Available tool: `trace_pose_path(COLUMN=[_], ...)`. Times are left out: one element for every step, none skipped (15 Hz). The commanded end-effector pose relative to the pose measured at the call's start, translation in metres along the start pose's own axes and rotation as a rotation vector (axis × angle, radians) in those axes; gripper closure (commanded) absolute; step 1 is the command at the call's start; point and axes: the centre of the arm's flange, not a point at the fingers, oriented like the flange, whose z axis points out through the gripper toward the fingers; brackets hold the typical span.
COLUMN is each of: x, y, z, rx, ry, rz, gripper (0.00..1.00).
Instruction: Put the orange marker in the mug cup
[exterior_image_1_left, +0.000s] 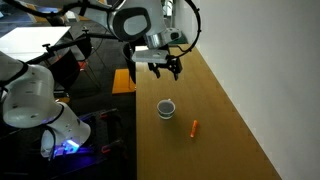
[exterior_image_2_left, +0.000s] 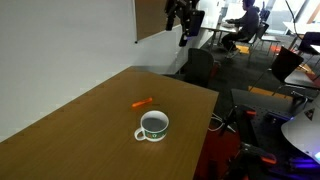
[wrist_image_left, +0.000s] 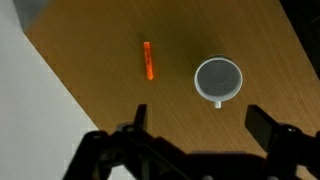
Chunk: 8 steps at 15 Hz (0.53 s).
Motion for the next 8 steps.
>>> trace_pose_path(x=[0.007,0.005,0.004,0.003,0.002,0.000,-0.002,-0.004], y=[0.022,0.028,0.036,0.043,0.050,0.056,0.061,0.066], z=[0.016,0.023,0.032,0.042,0.052,0.062,0.073,0.083], rx=[-0.010,-0.012,-0.002,0.005,0.013,0.007,0.016,0.029], ry=[0.013,0.006,0.017,0.019,0.023,0.012,0.007,0.004], rz=[0.075,0.078,0.063,0.048,0.025,0.014,-0.009,-0.040], gripper=[0.00,0.00,0.00,0.00,0.00,0.00,0.00,0.00])
